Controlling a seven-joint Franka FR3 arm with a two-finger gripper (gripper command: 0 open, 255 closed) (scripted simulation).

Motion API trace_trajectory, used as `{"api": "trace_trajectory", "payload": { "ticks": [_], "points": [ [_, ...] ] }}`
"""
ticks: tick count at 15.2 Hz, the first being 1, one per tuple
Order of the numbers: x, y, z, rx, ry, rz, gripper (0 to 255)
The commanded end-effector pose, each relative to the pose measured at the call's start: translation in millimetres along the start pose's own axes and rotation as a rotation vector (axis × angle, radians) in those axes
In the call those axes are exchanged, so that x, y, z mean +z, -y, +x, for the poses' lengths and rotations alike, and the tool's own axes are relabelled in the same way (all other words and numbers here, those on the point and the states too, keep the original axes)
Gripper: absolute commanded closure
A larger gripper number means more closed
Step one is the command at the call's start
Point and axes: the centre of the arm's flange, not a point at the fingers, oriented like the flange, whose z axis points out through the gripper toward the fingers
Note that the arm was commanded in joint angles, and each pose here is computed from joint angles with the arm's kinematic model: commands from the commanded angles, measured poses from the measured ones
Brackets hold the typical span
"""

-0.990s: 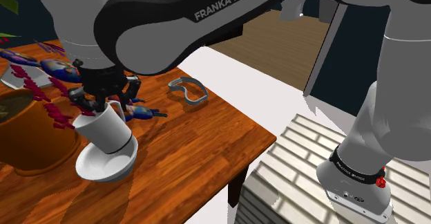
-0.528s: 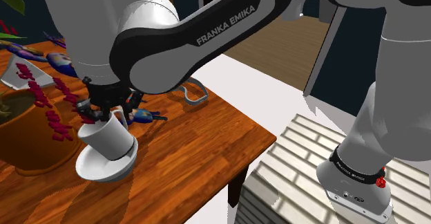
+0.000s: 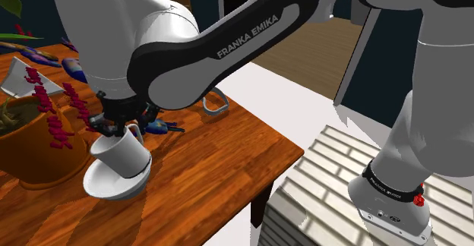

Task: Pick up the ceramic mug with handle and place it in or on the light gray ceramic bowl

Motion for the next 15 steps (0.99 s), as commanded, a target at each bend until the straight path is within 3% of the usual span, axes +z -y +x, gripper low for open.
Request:
{"api": "trace_trajectory", "payload": {
  "ticks": [1,2,7,11,15],
  "points": [
    [1.3,1.3,-2.9,-0.004,0.004,0.0,255],
    [0.7,0.4,-3.0,-0.004,0.004,0.0,0],
    [1.3,1.3,-2.9,-0.004,0.004,0.0,0],
    [-48.7,1.3,-2.7,-0.004,0.004,0.0,0],
    [-48.7,1.3,-2.7,-0.004,0.004,0.0,0]
  ]
}}
